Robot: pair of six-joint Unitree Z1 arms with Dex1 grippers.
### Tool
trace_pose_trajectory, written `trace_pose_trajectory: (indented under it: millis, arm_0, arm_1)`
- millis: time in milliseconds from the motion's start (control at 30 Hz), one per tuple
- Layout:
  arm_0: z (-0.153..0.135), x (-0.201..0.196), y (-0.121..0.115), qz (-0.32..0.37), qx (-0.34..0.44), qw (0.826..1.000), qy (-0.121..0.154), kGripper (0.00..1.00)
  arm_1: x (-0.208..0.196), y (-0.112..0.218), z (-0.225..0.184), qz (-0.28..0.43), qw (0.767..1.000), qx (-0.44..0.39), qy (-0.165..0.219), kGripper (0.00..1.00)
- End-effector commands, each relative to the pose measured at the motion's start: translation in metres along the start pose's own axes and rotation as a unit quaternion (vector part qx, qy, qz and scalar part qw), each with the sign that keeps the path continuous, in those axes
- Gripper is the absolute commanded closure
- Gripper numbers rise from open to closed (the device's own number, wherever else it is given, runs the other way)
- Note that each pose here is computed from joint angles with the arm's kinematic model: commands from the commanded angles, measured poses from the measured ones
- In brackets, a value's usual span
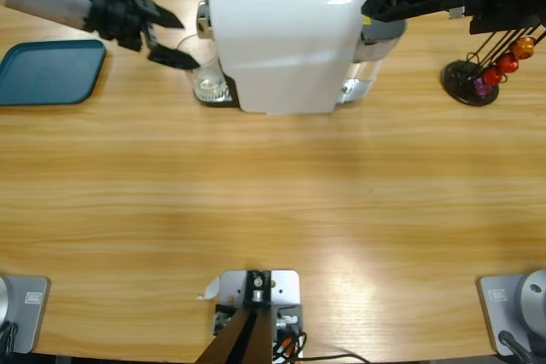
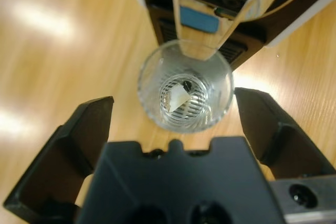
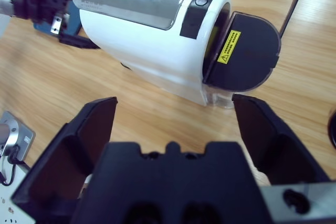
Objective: Pour coffee
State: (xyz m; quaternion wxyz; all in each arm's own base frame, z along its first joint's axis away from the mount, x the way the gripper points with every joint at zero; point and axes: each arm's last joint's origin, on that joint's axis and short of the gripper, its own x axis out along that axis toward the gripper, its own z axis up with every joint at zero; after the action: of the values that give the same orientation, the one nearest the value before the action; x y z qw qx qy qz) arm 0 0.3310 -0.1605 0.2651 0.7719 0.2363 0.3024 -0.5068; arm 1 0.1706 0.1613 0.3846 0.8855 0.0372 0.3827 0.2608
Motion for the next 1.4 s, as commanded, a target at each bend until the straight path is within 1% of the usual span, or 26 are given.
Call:
trace_pose_trajectory:
  millis: [33,133,167,200,233,267,367,400,467,533,600,700,833,1067,1400]
  arm_0:
    - [-0.002,-0.060,-0.039,0.032,-0.001,0.999,-0.019,0.000]
    - [-0.011,-0.077,-0.068,0.034,-0.010,0.999,-0.018,0.000]
    - [-0.013,-0.081,-0.077,0.035,-0.014,0.999,-0.017,0.000]
    - [-0.015,-0.084,-0.086,0.037,-0.019,0.999,-0.016,0.000]
    - [-0.017,-0.087,-0.095,0.041,-0.027,0.999,-0.012,0.000]
    - [-0.019,-0.090,-0.103,0.047,-0.039,0.998,-0.005,0.000]
    - [-0.027,-0.091,-0.120,0.058,-0.101,0.993,0.028,0.000]
    - [-0.031,-0.088,-0.125,0.059,-0.143,0.987,0.037,0.000]
    - [-0.038,-0.085,-0.130,0.058,-0.214,0.974,0.045,0.000]
    - [-0.041,-0.083,-0.131,0.064,-0.259,0.962,0.050,0.000]
    - [-0.041,-0.083,-0.130,0.083,-0.264,0.959,0.052,0.000]
    - [-0.041,-0.086,-0.127,0.114,-0.264,0.956,0.053,0.000]
    - [-0.046,-0.085,-0.128,0.123,-0.267,0.954,0.062,0.012]
    - [-0.057,-0.078,-0.130,0.125,-0.272,0.950,0.087,0.013]
    - [-0.058,-0.072,-0.129,0.123,-0.271,0.950,0.097,0.013]
  arm_1:
    - [0.005,0.004,0.029,-0.010,1.000,-0.025,0.004,0.349]
    - [0.006,0.010,0.051,-0.010,1.000,-0.026,-0.009,0.359]
    - [0.006,0.012,0.057,-0.009,1.000,-0.026,-0.011,0.377]
    - [0.008,0.015,0.063,-0.007,1.000,-0.025,-0.011,0.562]
    - [0.012,0.017,0.070,-0.007,1.000,-0.025,-0.013,0.854]
    - [0.015,0.019,0.076,-0.007,1.000,-0.025,-0.017,1.000]
    - [0.022,0.018,0.093,-0.015,0.999,-0.019,-0.021,1.000]
    - [0.023,0.017,0.097,-0.022,1.000,-0.016,-0.011,1.000]
    - [0.025,0.014,0.108,-0.037,0.999,-0.009,0.026,1.000]
    - [0.029,0.009,0.117,-0.051,0.997,0.002,0.057,1.000]
    - [0.034,0.004,0.125,-0.059,0.995,0.015,0.085,1.000]
    - [0.045,0.003,0.130,-0.051,0.991,0.025,0.121,1.000]
    - [0.071,0.006,0.132,-0.004,0.987,0.036,0.158,1.000]
    - [0.099,-0.010,0.139,-0.022,0.982,0.055,0.177,1.000]
    - [0.105,-0.017,0.136,-0.043,0.979,0.060,0.191,1.000]
